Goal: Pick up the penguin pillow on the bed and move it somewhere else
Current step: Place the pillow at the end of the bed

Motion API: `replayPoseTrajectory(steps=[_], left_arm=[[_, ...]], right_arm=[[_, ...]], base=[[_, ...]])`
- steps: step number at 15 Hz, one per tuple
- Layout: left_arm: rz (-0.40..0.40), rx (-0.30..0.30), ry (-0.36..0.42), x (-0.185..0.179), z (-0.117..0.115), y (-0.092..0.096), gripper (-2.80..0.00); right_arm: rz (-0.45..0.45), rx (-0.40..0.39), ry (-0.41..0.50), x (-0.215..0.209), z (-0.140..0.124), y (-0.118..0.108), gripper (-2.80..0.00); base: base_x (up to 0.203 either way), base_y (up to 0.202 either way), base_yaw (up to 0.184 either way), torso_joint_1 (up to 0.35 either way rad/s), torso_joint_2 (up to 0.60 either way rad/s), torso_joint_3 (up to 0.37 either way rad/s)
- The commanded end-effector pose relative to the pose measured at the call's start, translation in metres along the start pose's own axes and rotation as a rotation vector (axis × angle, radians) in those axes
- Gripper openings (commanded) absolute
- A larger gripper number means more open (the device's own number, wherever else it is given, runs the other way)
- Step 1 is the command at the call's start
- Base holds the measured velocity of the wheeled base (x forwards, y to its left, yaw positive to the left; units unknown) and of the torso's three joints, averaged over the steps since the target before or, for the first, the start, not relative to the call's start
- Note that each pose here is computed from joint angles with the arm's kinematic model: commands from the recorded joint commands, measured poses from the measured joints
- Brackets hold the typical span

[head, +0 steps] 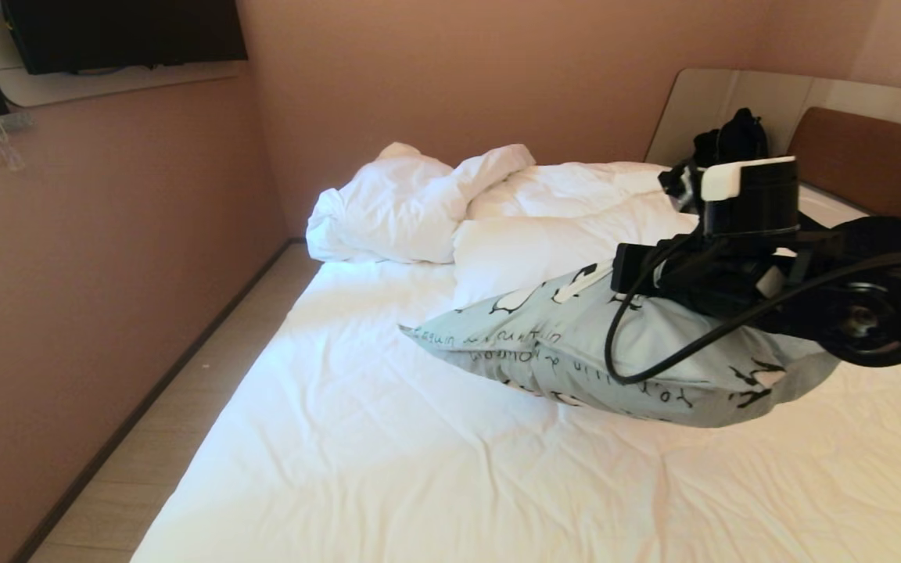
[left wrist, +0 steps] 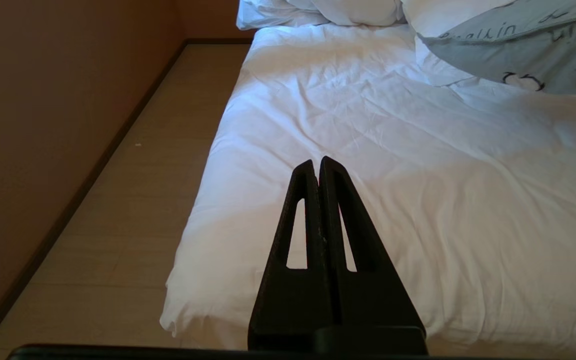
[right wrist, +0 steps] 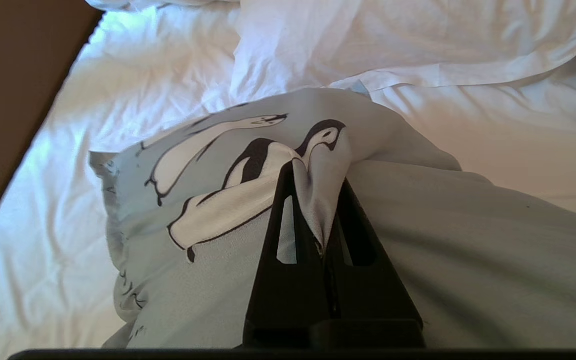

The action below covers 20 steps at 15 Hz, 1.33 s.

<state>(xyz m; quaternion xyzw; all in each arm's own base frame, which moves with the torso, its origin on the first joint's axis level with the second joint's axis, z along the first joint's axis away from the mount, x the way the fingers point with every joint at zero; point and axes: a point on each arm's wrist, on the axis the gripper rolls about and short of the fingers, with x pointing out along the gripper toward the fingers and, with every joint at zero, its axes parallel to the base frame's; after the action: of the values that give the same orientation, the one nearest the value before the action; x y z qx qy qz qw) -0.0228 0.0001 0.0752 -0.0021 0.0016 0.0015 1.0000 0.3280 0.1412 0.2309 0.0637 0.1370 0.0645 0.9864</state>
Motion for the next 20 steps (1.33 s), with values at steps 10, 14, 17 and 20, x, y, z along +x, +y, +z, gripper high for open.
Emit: replayPoseTrajectory(steps=[10, 14, 17, 20], left_arm=[[0.0, 0.0, 0.001, 0.0, 0.0, 0.0, -2.8], [0.0, 0.0, 0.001, 0.0, 0.0, 0.0, -2.8], [0.0, 0.0, 0.001, 0.0, 0.0, 0.0, -2.8], [0.0, 0.0, 0.001, 0.0, 0.0, 0.0, -2.8]], right_arm=[[0.035, -0.17, -0.039, 0.11, -0.066, 0.036, -2.8], [0.024, -0.146, -0.122, 0.122, -0.047, 0.046, -2.8], [-0.05, -0.193, -0.085, 0.136, -0.071, 0.047, -2.8], [-0.052, -0.259, 0.046, 0.13, -0.117, 0.044, -2.8]], base=[[0.0, 0.0, 0.0, 0.0, 0.0, 0.0], [0.0, 0.0, 0.0, 0.0, 0.0, 0.0], [0.0, 0.0, 0.0, 0.0, 0.0, 0.0], [0.0, 0.0, 0.0, 0.0, 0.0, 0.0]])
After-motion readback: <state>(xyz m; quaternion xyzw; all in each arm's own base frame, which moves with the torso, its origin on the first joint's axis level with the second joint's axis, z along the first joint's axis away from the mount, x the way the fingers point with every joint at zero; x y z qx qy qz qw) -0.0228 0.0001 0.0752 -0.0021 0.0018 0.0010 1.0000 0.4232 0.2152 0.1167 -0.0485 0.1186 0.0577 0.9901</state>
